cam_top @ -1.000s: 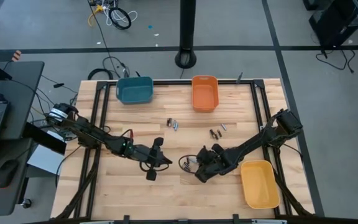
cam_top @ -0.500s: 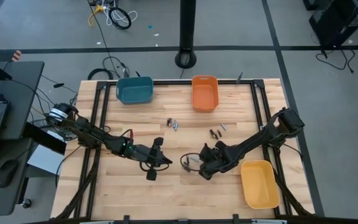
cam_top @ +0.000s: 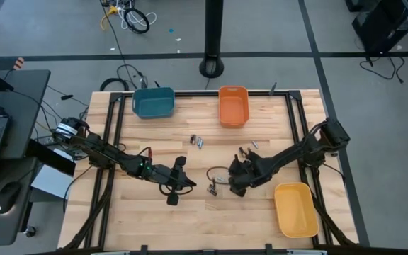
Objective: Sort batteries
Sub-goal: Put the small black battery into the orange bin
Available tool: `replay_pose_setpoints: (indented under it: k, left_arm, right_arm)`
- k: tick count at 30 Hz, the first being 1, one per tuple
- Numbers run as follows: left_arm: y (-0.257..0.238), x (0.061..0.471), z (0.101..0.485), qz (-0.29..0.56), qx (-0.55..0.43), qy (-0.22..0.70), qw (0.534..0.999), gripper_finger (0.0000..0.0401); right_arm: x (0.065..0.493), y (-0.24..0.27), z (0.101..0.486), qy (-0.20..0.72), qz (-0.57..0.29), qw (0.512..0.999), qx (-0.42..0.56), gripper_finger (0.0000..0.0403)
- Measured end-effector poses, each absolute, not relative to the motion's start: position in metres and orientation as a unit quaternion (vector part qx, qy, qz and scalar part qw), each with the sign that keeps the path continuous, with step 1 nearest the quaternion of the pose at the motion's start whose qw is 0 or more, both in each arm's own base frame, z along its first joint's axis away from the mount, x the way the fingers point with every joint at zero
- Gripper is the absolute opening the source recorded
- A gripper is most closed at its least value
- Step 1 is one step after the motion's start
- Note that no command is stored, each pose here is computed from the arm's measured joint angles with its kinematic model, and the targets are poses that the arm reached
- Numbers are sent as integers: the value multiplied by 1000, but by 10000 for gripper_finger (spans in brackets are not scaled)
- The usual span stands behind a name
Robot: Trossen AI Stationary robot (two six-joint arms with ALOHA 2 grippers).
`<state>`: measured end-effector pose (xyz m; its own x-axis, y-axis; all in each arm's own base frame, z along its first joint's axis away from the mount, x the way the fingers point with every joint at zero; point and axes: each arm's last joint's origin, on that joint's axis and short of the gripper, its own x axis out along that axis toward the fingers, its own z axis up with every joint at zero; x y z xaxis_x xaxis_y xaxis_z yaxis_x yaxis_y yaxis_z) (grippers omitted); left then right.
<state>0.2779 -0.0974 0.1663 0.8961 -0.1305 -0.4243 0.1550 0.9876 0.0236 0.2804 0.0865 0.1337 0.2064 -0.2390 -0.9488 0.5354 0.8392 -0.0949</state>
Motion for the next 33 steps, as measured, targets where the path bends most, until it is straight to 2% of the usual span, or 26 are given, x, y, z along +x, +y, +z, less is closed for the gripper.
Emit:
replay_pose_setpoints:
  k: [10,19,24,33]
  left_arm:
    - [-97,278,166,-73,30,219,973,6]
    - [-97,278,166,-73,29,219,973,7]
    - [-97,278,166,-73,29,218,973,7]
    - [-97,278,166,-73,29,219,973,7]
  right_arm:
    - [278,76,122,581,-224,769,143,133]
    - [279,78,122,606,-144,779,76,85]
    - [280,76,121,622,-92,776,53,87]
    - [283,61,121,637,-56,765,74,94]
